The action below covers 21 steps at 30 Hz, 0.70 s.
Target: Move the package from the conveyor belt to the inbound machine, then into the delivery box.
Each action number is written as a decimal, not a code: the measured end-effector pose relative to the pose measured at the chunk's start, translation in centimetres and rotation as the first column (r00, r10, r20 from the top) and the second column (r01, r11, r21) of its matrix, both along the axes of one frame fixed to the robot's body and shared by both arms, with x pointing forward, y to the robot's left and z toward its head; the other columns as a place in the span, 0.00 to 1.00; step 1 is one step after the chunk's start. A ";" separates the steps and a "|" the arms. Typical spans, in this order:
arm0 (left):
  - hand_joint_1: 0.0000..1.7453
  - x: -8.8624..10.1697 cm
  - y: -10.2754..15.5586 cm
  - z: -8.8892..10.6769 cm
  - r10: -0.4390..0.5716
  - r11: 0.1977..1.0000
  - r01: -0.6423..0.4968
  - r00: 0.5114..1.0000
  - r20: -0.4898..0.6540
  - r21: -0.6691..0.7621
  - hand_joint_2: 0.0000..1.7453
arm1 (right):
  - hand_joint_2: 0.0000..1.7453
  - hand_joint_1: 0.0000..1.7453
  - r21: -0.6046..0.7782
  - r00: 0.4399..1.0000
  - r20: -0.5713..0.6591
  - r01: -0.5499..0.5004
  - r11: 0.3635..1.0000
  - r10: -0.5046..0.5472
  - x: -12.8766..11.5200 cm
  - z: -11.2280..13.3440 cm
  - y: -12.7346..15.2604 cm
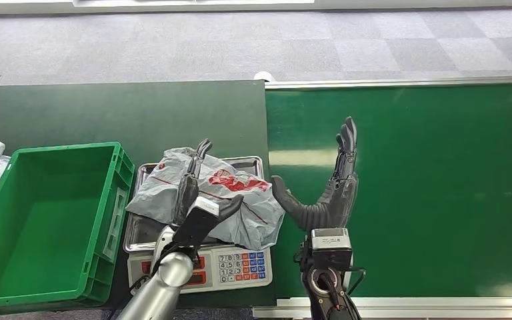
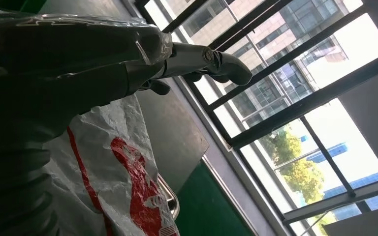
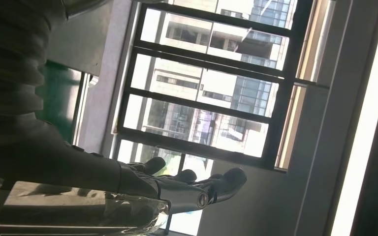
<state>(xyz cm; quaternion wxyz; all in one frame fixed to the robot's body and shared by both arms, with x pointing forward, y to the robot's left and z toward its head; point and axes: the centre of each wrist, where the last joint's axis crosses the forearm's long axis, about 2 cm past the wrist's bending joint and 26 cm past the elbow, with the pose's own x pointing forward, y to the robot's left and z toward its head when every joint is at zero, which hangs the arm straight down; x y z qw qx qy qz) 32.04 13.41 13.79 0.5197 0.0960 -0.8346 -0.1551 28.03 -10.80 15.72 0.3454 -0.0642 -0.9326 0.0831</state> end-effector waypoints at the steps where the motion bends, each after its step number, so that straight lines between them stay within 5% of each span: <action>1: 0.00 0.2 -0.2 0.0 0.008 1.000 -0.008 1.000 -0.006 0.026 1.00 | 1.00 0.00 0.001 1.000 -0.005 -0.006 1.000 0.006 0.0 0.0 0.1; 9: 0.00 1.1 -2.0 -0.8 0.080 0.928 -0.049 0.994 -0.070 0.368 1.00 | 1.00 0.00 0.009 0.996 -0.060 -0.070 0.997 0.071 0.1 0.2 0.3; 11: 0.09 1.3 -2.2 -1.2 0.099 0.888 -0.040 0.990 -0.104 0.458 1.00 | 1.00 0.00 0.005 0.994 -0.069 -0.083 0.997 0.083 0.1 0.2 0.3; 15: 0.89 1.7 -2.5 -1.6 0.129 0.820 -0.018 0.980 -0.154 0.573 1.00 | 1.00 0.00 -0.009 0.991 -0.083 -0.107 0.994 0.106 0.2 0.2 0.3; 21: 0.99 1.8 -2.5 -2.1 0.140 0.769 0.013 0.972 -0.188 0.640 1.00 | 1.00 0.00 -0.028 0.989 -0.091 -0.119 0.992 0.116 0.2 0.2 0.2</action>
